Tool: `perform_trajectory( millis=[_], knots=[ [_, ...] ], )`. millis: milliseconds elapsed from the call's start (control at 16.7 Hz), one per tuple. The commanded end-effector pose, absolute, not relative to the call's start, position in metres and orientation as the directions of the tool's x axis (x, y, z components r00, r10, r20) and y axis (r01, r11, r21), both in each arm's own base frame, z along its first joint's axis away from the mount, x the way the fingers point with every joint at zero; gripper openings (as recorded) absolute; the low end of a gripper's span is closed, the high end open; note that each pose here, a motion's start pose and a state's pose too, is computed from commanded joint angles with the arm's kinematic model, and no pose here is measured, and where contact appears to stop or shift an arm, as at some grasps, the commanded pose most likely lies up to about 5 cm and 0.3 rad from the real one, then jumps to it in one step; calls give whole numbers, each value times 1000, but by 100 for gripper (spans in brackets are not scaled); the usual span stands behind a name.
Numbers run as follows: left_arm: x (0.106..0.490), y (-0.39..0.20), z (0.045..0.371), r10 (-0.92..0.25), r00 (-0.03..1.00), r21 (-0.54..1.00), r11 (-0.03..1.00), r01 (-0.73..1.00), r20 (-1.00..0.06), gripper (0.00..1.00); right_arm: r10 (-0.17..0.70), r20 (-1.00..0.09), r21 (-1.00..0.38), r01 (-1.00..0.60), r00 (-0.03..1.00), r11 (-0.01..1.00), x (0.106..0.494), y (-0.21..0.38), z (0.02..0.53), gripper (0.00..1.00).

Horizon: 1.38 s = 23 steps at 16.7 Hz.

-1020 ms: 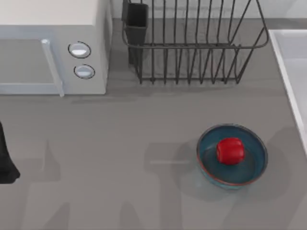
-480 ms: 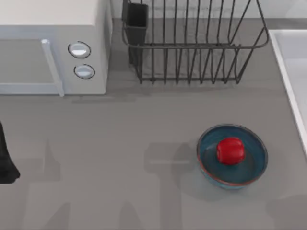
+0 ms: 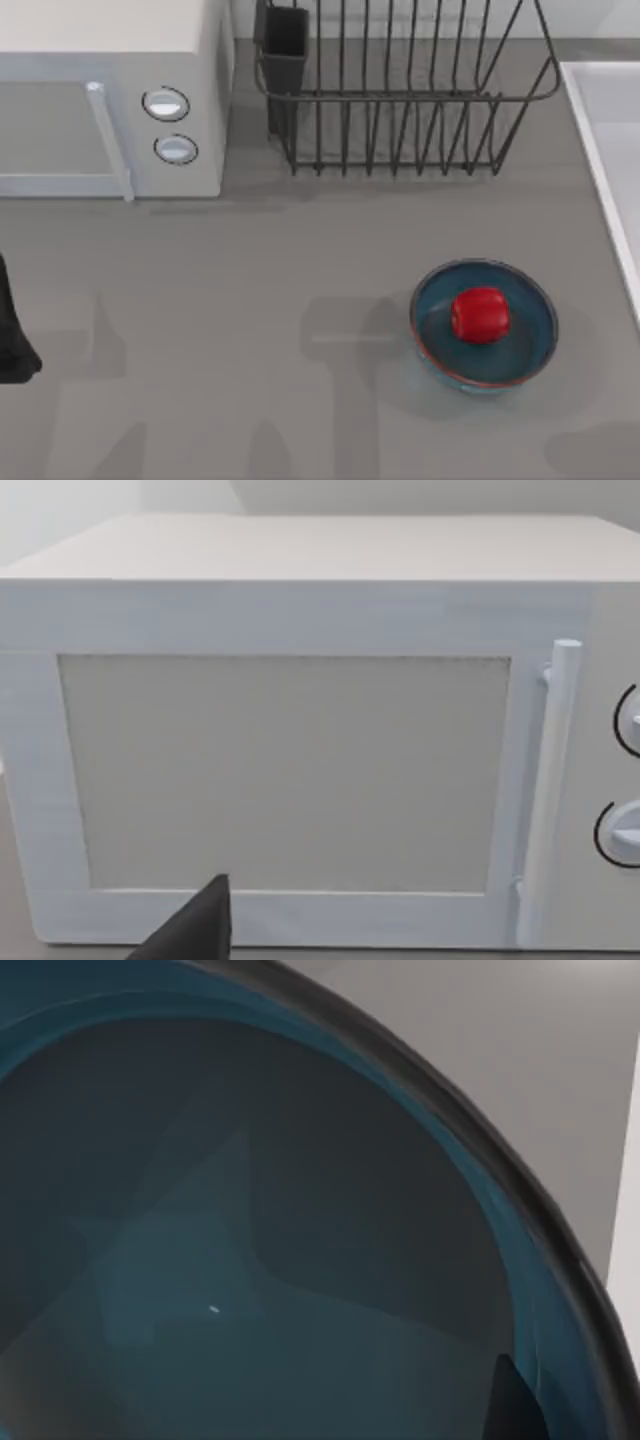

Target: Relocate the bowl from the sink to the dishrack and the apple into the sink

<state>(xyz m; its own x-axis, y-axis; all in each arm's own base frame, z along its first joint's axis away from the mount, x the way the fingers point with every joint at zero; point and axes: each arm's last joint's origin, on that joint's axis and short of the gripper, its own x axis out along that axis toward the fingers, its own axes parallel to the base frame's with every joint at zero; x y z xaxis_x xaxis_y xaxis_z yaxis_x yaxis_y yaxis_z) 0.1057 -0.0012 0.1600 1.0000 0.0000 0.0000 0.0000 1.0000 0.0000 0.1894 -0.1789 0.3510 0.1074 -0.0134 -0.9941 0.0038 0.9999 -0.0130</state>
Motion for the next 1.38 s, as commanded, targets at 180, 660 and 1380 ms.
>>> perform_trajectory(
  millis=[180, 660, 1380],
  knots=[
    [106, -1, 160, 0, 1000, 0, 1000, 0, 0, 100, -100, -985, -104, -18, 139, 994, 213, -170, 351, 0],
    [106, -1, 160, 0, 1000, 0, 1000, 0, 0, 100, -376, -726, -469, -14, 576, 883, 332, -51, 366, 0],
    [106, -1, 160, 0, 1000, 0, 1000, 0, 0, 100, -38, -42, -71, 35, 998, 997, 298, 245, 415, 0]
  ],
)
